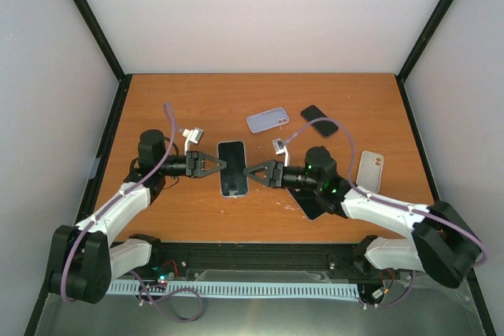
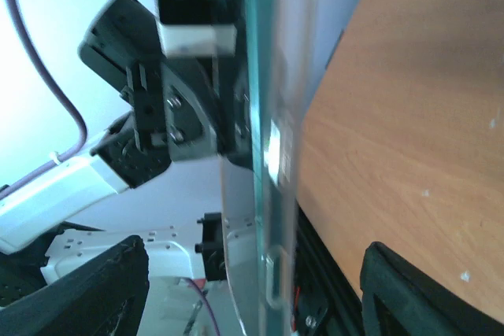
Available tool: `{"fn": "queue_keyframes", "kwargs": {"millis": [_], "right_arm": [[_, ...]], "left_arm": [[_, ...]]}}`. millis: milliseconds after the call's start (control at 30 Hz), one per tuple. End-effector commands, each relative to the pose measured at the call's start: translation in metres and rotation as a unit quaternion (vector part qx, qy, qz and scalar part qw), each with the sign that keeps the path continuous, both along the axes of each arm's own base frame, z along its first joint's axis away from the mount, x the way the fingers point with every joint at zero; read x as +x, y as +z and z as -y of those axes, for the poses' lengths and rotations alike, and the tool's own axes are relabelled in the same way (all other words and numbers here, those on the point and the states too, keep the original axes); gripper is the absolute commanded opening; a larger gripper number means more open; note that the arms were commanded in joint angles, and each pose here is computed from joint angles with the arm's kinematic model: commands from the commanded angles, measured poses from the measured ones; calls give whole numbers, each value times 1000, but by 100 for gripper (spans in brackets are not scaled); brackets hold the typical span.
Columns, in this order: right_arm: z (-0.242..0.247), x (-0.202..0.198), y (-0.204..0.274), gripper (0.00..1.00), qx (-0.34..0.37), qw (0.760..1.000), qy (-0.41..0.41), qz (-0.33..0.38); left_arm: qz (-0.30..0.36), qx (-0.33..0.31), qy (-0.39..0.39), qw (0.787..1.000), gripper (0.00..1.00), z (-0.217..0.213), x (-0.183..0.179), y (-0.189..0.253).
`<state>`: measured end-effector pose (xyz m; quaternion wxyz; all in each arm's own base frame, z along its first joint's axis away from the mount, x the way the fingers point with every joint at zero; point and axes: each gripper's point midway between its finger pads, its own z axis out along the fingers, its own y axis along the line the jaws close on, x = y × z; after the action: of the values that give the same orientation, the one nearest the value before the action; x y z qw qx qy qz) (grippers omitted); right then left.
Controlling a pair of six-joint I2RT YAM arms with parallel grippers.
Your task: Put the phone into the phone case
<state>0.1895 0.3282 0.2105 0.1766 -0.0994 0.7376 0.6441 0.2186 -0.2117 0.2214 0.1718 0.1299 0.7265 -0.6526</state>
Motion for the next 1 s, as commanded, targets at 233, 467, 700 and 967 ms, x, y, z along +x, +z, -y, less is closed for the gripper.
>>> {"fn": "queue_keyframes", "kwargs": {"millis": [233, 467, 700, 967], "right_arm": [[6, 23, 54, 83, -60, 992, -28, 107], [0, 19, 74, 69, -34, 993, -8, 113], [8, 22, 84, 27, -33, 991, -27, 127], [13, 21, 80, 3, -52, 988, -32, 139]], "left_arm": [[98, -32, -115, 988, 0, 17, -41, 50], [100, -32, -133, 985, 0, 25, -50, 46], [74, 1, -106, 992, 0, 28, -34, 31], [45, 40, -79, 995, 0, 30, -18, 11]]}}
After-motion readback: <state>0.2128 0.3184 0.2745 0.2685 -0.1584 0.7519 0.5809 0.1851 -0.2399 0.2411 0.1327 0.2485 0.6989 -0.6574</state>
